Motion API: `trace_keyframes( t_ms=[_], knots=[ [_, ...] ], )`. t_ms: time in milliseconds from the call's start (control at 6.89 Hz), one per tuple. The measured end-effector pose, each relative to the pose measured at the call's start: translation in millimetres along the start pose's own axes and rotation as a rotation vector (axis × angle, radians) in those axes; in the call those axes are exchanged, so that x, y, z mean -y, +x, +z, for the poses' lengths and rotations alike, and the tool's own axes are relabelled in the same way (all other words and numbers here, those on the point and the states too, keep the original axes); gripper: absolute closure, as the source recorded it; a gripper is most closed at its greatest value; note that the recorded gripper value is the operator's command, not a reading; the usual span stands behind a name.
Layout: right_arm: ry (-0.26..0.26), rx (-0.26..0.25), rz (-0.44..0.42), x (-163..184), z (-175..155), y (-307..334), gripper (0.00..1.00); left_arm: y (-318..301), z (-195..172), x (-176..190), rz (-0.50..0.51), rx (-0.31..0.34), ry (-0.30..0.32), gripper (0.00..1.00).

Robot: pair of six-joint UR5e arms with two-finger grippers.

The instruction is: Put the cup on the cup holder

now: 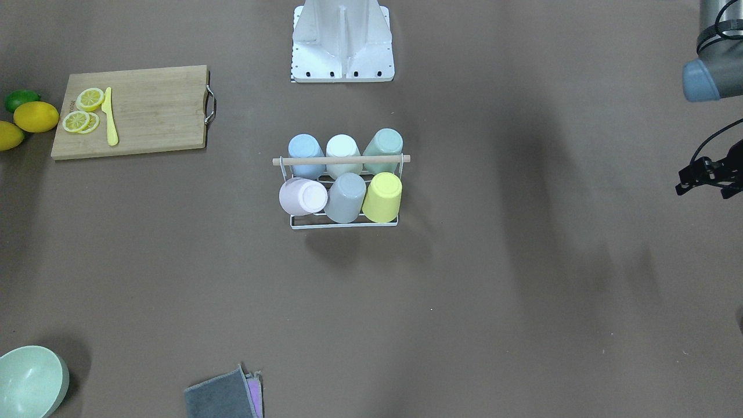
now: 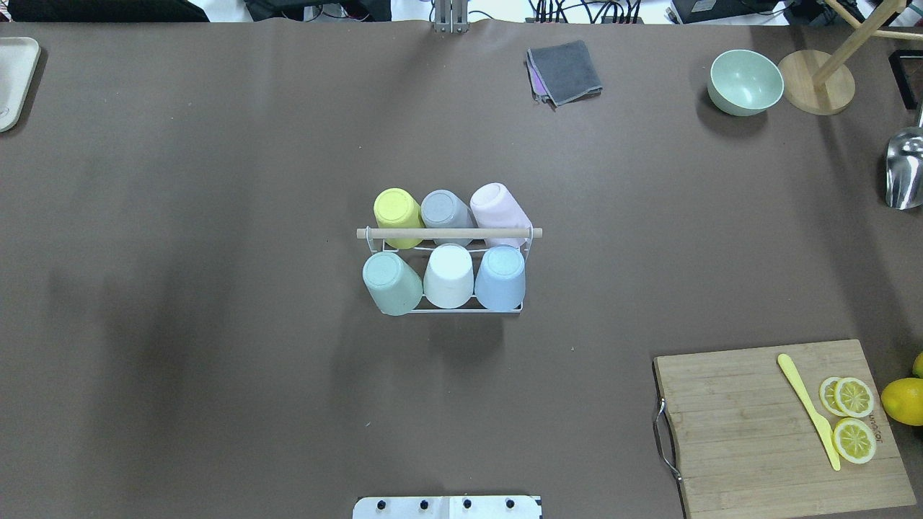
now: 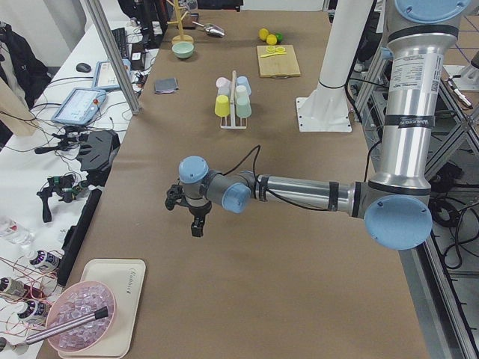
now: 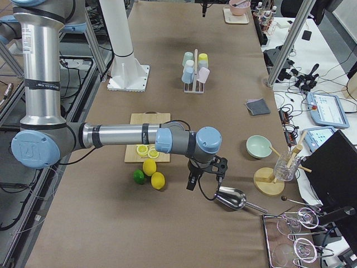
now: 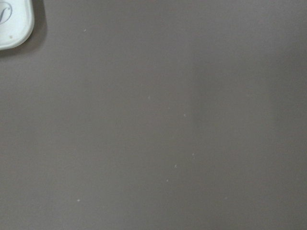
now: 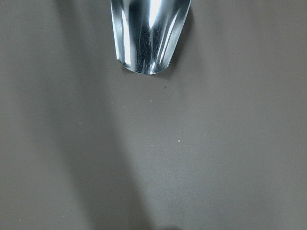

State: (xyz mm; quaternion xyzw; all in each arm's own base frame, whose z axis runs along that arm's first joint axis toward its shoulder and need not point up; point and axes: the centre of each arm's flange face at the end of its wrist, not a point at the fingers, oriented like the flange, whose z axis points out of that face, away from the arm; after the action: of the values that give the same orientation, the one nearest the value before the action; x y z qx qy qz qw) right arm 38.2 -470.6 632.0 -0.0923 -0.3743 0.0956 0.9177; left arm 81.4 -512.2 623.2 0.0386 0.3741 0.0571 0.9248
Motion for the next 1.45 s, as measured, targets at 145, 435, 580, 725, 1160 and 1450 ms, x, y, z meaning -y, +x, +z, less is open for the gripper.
trace_keyframes(
  t_ms=[145, 435, 580, 725, 1160, 1450],
  knots=[
    [-0.003, -0.003, 0.007, -4, -7, -5, 0.00, -16, 1, -16, 0.004, 0.010, -0.024, 0.03],
    [-0.001, -0.008, 0.014, -7, -12, -5, 0.00, -50, -13, -37, 0.033, 0.035, -0.126, 0.03],
    [0.004, -0.007, 0.019, -8, -15, -3, 0.00, -58, -18, -43, 0.030, 0.033, -0.162, 0.03],
    [0.007, -0.006, 0.020, -9, -17, -2, 0.00, -60, -19, -44, 0.004, 0.016, -0.161, 0.03],
    [0.014, -0.031, 0.020, -9, -18, 0, 0.00, -57, -19, -42, -0.033, -0.023, -0.132, 0.03],
    [0.014, -0.035, 0.021, -9, -17, 1, 0.00, -56, -21, -41, -0.033, -0.026, -0.126, 0.03]
  ],
)
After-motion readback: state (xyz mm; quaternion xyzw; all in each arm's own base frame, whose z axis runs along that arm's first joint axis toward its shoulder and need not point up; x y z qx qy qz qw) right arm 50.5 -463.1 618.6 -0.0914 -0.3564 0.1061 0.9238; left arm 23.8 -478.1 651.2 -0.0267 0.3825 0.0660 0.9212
